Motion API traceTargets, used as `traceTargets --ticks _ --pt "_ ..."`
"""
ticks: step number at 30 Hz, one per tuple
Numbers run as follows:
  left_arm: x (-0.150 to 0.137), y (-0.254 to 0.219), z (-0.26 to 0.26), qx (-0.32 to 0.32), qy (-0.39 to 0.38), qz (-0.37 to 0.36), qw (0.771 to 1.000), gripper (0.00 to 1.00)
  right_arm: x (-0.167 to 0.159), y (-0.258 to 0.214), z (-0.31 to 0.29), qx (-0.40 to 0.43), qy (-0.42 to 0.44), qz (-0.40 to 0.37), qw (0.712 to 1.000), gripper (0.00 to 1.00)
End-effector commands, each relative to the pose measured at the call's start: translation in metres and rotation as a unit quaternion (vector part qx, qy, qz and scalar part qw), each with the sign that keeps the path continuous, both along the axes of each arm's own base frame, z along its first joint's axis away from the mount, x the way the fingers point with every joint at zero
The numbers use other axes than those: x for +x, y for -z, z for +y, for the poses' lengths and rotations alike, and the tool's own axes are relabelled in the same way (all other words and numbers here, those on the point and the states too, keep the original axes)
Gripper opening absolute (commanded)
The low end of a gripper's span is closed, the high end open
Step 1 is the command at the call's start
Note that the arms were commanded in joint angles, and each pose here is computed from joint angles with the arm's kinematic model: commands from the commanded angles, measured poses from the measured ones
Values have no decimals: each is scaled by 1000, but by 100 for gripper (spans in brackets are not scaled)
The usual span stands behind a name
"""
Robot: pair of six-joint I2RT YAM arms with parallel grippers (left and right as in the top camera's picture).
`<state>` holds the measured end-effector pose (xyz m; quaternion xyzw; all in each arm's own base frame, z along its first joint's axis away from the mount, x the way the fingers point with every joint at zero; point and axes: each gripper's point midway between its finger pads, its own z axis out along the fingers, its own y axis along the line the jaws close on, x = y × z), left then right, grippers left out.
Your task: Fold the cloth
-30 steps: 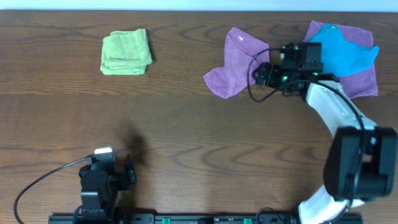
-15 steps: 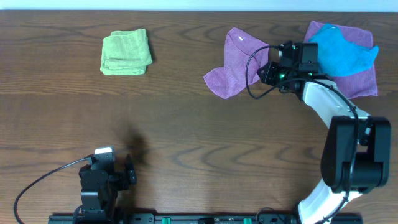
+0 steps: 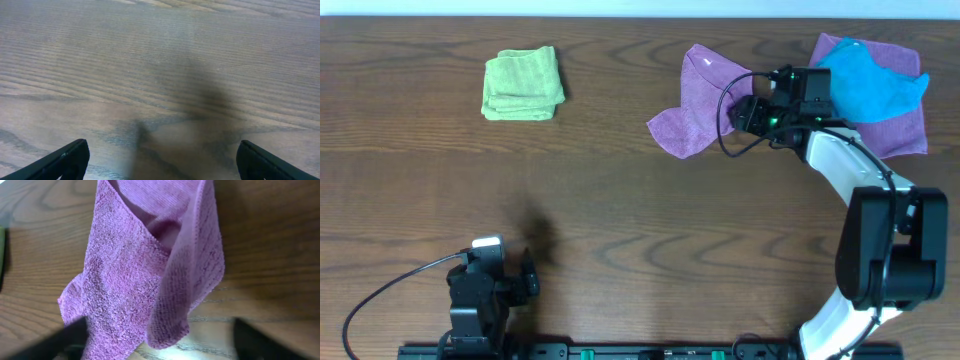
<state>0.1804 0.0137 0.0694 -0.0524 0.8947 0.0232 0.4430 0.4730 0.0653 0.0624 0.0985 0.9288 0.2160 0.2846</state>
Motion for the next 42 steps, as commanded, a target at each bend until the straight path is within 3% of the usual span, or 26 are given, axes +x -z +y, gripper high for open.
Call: traceTargets --ticks 1,7,10,11,13,15,16,17,18,19,28,35,42 --pt "-6 14 1 -2 -3 25 1000 95 2 3 5 -13 -1 -4 1000 99" --pt "-6 14 1 -2 -3 25 1000 95 12 3 1 -16 23 -17 999 77" --pt "-6 14 1 -2 -3 25 1000 95 10 11 1 -15 26 -7 1000 59" --pt "-6 14 1 -2 -3 25 1000 95 10 15 0 -16 27 -1 1000 58" --pt "-6 14 1 -2 -3 25 1000 95 8 25 0 -17 27 9 999 67" --pt "-6 14 1 -2 -3 25 1000 95 7 31 0 -13 31 18 999 64" --pt "-6 14 1 -2 -3 25 1000 95 7 32 1 -9 32 18 999 54" --pt "-6 14 1 -2 -3 25 1000 95 8 31 2 -5 32 18 999 35" --pt "-6 14 1 -2 -3 25 1000 95 9 30 4 0 29 15 999 7" --pt "-6 14 1 -2 -3 25 1000 95 9 28 6 7 28 14 999 1" --pt "-6 14 1 -2 -3 25 1000 95 5 -14 6 21 31 -6 999 1" --pt "-6 14 1 -2 -3 25 1000 95 -42 -59 -22 -51 79 25 995 1" --pt "-6 14 1 -2 -3 25 1000 95 -68 -146 26 -20 3 -68 997 2"
